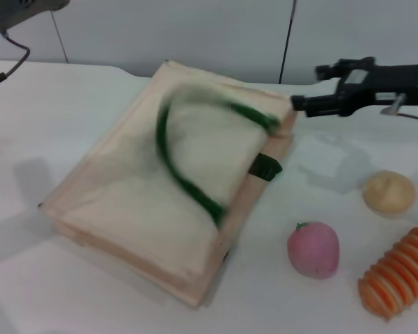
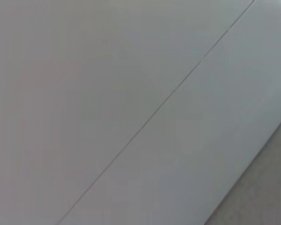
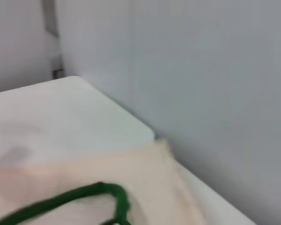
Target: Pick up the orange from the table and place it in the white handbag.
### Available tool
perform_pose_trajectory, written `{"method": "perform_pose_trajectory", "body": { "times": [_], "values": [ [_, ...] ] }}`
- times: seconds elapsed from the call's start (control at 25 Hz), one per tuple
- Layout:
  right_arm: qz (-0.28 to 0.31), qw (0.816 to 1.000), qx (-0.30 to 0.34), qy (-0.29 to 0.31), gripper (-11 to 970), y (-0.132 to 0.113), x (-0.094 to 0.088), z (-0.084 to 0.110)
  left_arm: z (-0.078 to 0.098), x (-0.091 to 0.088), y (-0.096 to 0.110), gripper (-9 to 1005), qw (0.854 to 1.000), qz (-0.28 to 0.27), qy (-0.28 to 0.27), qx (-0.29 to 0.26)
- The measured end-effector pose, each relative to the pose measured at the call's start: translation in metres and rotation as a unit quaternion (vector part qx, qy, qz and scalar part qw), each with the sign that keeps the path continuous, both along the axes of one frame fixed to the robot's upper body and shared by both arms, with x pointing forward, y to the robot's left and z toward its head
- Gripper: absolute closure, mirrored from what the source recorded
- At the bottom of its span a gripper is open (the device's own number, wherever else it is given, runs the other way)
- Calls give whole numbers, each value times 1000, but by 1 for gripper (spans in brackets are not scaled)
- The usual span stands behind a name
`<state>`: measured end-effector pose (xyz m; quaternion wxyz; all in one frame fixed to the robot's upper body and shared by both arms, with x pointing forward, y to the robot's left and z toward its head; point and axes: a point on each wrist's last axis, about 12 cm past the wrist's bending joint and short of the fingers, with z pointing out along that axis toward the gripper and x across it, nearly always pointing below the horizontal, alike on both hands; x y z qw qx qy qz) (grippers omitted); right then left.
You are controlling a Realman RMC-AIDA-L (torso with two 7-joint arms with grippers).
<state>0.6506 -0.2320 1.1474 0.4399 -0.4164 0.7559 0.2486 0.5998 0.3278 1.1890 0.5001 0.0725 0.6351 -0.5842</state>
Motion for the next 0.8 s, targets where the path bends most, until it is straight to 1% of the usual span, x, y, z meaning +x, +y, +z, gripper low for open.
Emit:
{"method": "perform_pose_trajectory", "body": {
  "times": [0.08, 0.32, 0.52, 0.64, 0.68, 0.8],
  "values": [
    [-17, 1000, 1, -1, 70, -9, -1, 0, -2, 0, 1, 732, 1000, 8, 5, 1],
    [-62, 998, 22, -8, 71, -30, -2, 3, -5, 0, 1, 491, 1000, 14, 6, 3],
    [-99, 993, 65, -25, 71, -47, -6, 3, -9, 0, 0, 370, 1000, 24, -2, 12],
    [-125, 985, 112, -52, 71, -58, -12, 3, -15, 0, -3, 371, 999, 39, -15, 28],
    [-125, 985, 112, -52, 71, -58, -12, 3, -15, 0, -3, 372, 999, 39, -15, 28],
    [-143, 977, 141, -75, 72, -67, -18, 1, -23, 1, -6, 373, 997, 58, -25, 45]
  ]
}}
